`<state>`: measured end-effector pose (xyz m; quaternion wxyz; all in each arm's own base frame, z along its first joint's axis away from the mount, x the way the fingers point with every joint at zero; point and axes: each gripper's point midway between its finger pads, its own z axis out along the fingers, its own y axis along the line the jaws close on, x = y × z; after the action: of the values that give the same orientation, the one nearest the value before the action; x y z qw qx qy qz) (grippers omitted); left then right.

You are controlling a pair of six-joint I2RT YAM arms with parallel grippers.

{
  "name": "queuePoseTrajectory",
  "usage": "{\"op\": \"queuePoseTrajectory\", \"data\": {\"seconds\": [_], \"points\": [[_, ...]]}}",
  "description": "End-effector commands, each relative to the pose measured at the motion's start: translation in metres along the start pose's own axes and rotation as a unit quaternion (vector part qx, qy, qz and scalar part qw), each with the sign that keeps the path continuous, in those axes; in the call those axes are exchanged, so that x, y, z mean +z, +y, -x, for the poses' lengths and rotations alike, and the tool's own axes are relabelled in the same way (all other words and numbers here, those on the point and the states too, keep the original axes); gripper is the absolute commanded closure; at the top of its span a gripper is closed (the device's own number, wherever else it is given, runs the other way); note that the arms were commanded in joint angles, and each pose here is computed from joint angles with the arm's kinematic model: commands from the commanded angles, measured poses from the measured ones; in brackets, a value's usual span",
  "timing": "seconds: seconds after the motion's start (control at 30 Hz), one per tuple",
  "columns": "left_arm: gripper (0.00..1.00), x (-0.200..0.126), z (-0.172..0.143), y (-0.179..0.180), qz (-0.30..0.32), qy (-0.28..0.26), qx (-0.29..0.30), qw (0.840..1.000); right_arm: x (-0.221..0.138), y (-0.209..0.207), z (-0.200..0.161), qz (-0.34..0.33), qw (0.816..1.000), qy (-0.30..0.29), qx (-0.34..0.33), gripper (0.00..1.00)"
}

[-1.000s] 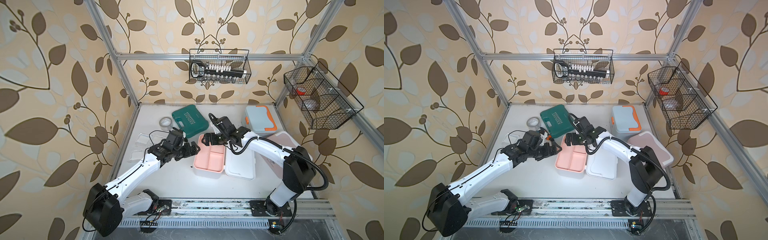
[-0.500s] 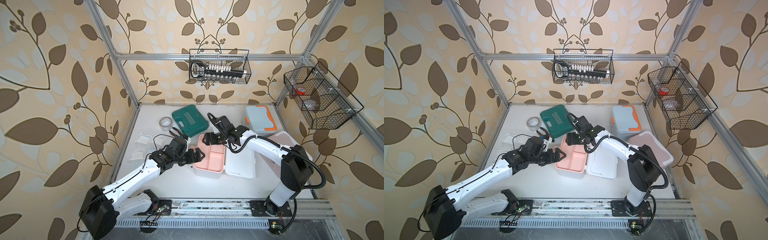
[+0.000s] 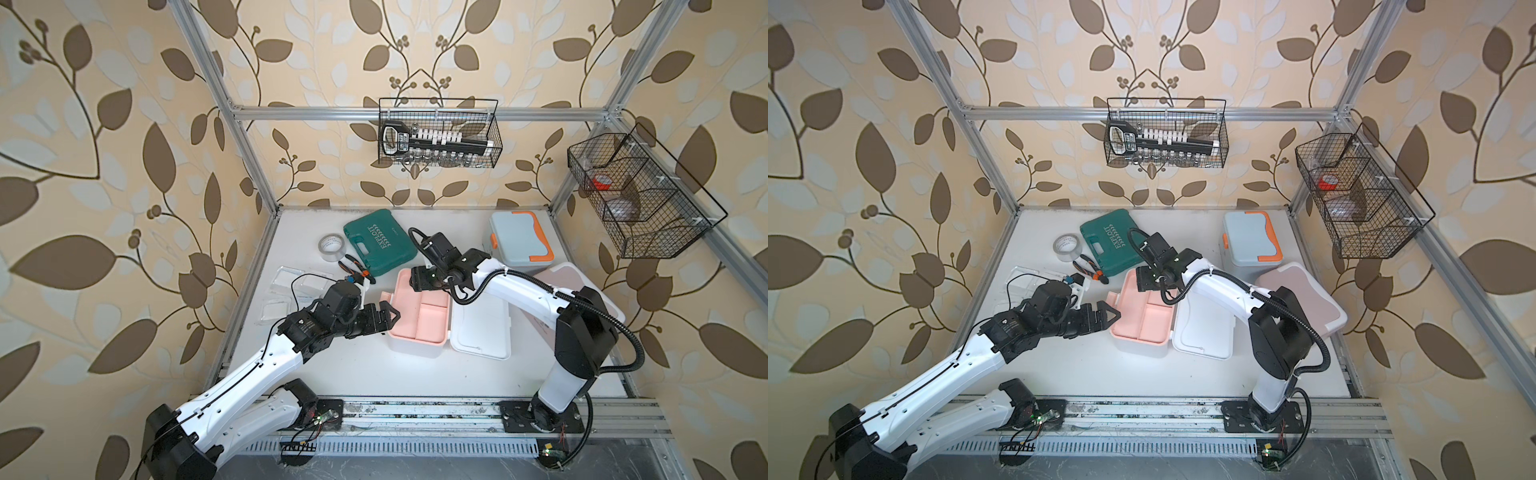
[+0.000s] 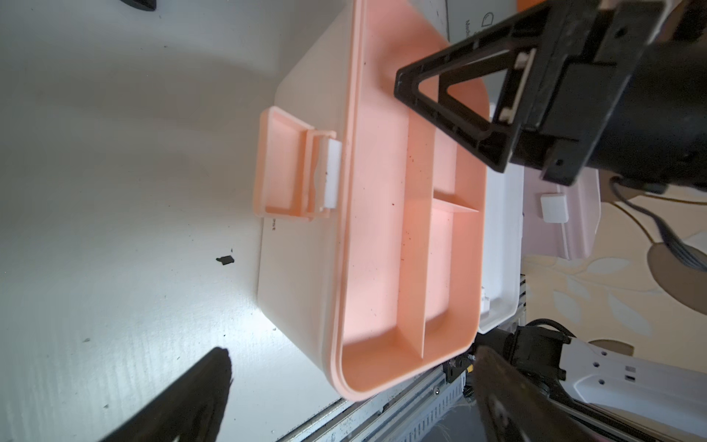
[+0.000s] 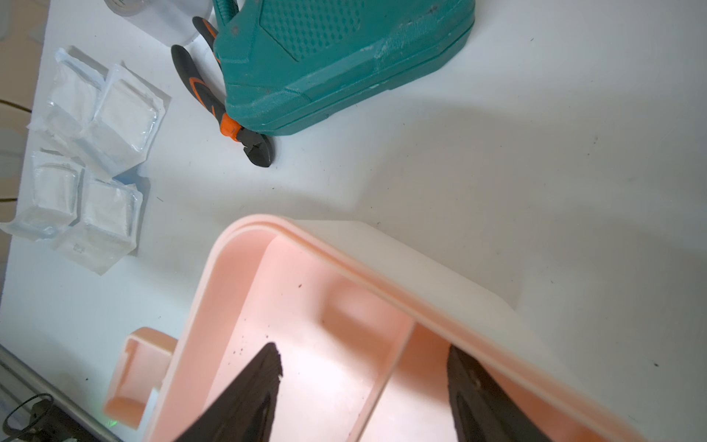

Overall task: Open first aid kits and take out gauze
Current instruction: Pick up the compartment layer from the first aid kit.

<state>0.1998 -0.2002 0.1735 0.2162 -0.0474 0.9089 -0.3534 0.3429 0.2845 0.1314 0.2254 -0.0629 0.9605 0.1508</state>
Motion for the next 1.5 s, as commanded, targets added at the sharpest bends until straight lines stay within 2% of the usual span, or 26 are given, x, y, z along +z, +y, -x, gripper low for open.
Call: {"op": "queuePoseTrajectory", "data": {"seconds": [0.0, 0.17, 0.27, 0.4, 0.7, 1.0, 1.23, 1.47], "points": [[0.01, -0.006, 0.003, 0.0, 0.004, -0.015, -0.001, 1.0, 0.007, 0.0, -0.016, -0.025, 0.999, 0.028, -0.001, 0.39], [0.01, -0.007, 0.0, -0.002, -0.003, -0.008, -0.005, 1.0, 0.011, 0.012, -0.033, -0.049, 0.998, 0.044, -0.01, 0.45], [0.01, -0.01, 0.0, -0.002, -0.005, -0.01, -0.005, 1.0, 0.016, 0.011, -0.051, -0.08, 0.995, 0.066, -0.009, 0.5], [0.01, -0.011, -0.002, -0.003, -0.013, -0.01, -0.01, 1.0, 0.016, 0.012, -0.058, -0.11, 0.992, 0.06, -0.014, 0.59], [0.01, -0.023, -0.005, -0.003, -0.028, -0.025, -0.022, 0.999, 0.02, 0.013, -0.046, -0.142, 0.989, 0.043, -0.013, 0.78], [0.01, -0.029, -0.01, -0.002, -0.037, -0.03, -0.026, 0.999, 0.019, 0.025, -0.044, -0.155, 0.987, 0.029, -0.017, 0.9], [0.01, -0.033, -0.01, -0.003, -0.042, -0.033, -0.024, 0.998, 0.004, 0.027, -0.031, -0.17, 0.985, 0.0, -0.011, 1.0], [0.01, -0.035, -0.011, 0.0, -0.042, -0.036, -0.041, 0.998, -0.007, 0.033, -0.023, -0.172, 0.985, -0.019, -0.015, 1.0]]}}
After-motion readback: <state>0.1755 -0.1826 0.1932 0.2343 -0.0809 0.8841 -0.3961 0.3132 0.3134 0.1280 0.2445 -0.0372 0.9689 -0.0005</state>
